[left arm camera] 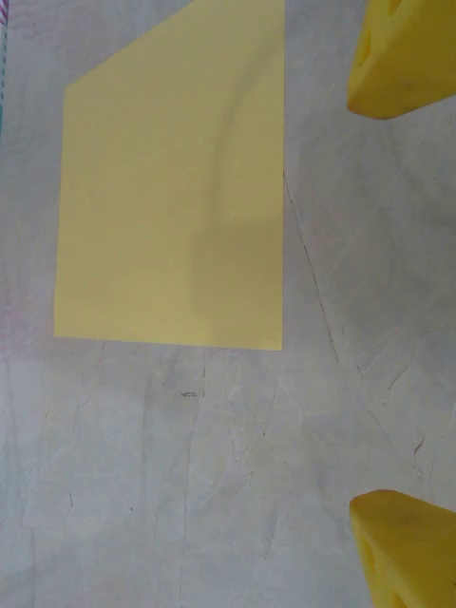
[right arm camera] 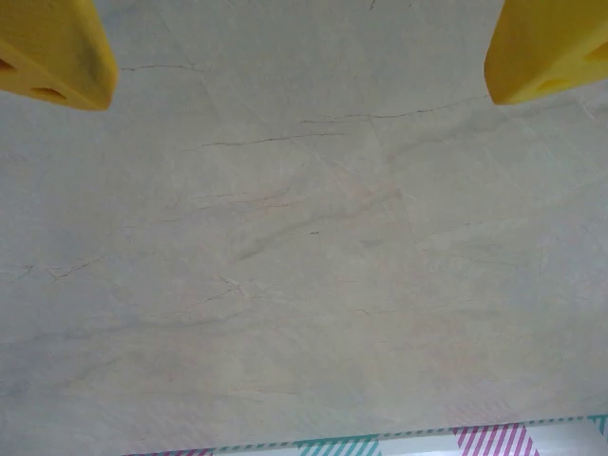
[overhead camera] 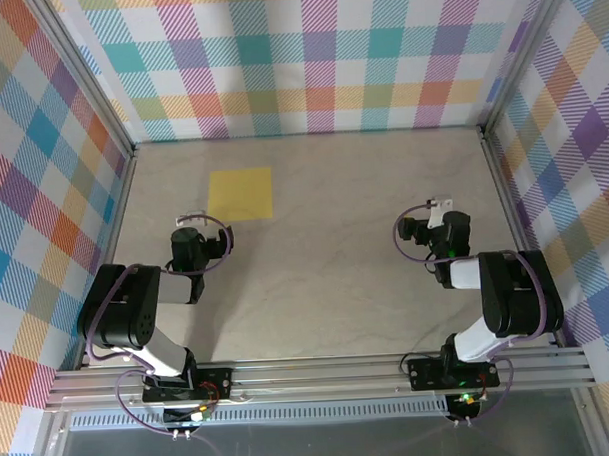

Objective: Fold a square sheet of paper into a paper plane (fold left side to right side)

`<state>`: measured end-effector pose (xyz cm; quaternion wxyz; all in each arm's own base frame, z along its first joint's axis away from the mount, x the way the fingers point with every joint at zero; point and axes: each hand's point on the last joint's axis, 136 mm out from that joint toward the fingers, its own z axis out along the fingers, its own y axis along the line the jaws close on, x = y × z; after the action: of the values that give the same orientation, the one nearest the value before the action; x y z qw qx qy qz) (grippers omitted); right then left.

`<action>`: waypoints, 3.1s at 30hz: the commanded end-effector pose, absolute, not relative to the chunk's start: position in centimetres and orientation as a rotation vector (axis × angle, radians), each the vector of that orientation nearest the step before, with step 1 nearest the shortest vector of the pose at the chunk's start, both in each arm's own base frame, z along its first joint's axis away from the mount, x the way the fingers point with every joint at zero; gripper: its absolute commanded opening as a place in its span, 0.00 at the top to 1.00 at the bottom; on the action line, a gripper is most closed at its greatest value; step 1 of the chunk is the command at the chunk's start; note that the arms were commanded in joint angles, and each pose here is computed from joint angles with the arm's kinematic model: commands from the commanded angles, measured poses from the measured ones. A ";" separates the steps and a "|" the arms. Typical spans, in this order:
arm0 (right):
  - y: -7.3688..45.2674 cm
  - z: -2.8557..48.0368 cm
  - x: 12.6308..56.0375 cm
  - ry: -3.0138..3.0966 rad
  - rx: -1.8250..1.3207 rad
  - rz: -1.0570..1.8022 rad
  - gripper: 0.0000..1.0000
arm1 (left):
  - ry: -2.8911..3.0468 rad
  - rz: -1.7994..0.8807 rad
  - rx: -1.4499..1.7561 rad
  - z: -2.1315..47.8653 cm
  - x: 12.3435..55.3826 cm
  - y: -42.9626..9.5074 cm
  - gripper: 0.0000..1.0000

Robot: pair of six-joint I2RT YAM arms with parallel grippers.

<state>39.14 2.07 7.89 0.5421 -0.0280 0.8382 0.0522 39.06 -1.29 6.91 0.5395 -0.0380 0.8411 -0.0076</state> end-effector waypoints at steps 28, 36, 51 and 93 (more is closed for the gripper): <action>2.4 9.2 39.9 1.947 -0.084 0.137 0.01 | 1.953 -0.015 -0.087 8.2 40.1 -1.0 0.00; 2.4 9.1 39.9 1.952 -0.082 0.141 0.01 | 1.954 -0.014 -0.087 8.1 40.1 -1.0 0.00; 2.5 14.5 35.3 2.140 0.221 0.315 0.01 | 2.101 -0.155 -0.379 17.6 40.6 -0.9 0.00; 8.3 13.9 27.0 2.472 0.296 0.773 0.01 | 2.858 -0.614 -0.337 0.6 42.7 -16.0 0.00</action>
<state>26.79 8.17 13.26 0.2657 0.1069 0.9141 0.2871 48.71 -14.36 4.34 0.1925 -0.0956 0.9512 -0.2215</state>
